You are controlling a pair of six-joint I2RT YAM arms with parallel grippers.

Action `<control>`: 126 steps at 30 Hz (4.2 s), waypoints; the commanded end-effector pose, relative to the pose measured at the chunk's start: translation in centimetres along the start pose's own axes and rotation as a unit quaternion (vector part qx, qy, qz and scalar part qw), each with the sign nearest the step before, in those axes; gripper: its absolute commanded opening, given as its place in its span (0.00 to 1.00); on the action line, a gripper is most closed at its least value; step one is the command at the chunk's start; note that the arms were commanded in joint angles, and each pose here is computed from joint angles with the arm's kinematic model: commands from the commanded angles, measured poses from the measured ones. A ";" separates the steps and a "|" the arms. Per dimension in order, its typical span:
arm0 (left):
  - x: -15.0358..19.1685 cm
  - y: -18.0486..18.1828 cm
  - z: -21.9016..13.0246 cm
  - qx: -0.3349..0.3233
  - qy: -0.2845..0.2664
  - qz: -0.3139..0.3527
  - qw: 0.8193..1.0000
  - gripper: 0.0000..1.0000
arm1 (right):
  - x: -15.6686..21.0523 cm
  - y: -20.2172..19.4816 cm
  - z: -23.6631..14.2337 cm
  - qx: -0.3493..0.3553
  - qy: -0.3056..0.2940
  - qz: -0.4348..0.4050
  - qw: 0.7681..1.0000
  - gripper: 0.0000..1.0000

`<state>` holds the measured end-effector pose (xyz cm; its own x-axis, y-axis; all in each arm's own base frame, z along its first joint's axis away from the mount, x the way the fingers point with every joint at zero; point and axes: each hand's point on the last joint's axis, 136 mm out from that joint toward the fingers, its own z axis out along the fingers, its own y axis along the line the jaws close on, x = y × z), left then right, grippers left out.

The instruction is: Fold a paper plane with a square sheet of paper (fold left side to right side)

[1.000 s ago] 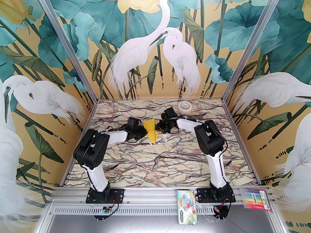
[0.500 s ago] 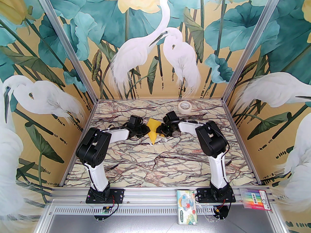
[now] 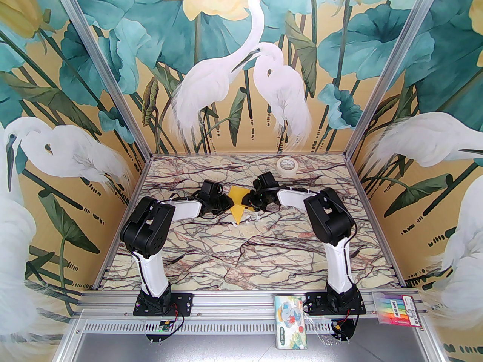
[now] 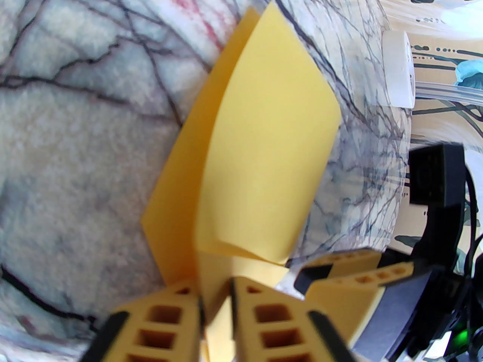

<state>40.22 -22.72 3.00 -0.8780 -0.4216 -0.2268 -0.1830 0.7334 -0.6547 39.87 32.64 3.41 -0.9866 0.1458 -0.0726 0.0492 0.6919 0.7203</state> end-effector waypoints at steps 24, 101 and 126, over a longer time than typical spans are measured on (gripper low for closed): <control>1.2 -1.6 0.8 0.032 0.023 -0.014 0.999 0.23 | -2.9 -2.7 -0.3 0.070 0.004 -0.009 0.997 0.36; 0.6 -2.1 2.8 0.002 0.023 0.016 1.000 0.08 | 2.4 -0.1 -1.6 0.083 0.037 -0.112 0.990 0.12; 0.9 -1.4 3.0 -0.018 0.029 0.008 0.999 0.00 | 3.4 -1.7 0.3 0.114 0.079 -0.118 0.983 0.08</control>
<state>41.08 -25.80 2.59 -0.9027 -0.3793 -0.2030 -0.1588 0.7323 -0.6622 36.88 32.31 1.58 -0.9888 -0.1112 -0.0996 -0.1476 0.8271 0.5424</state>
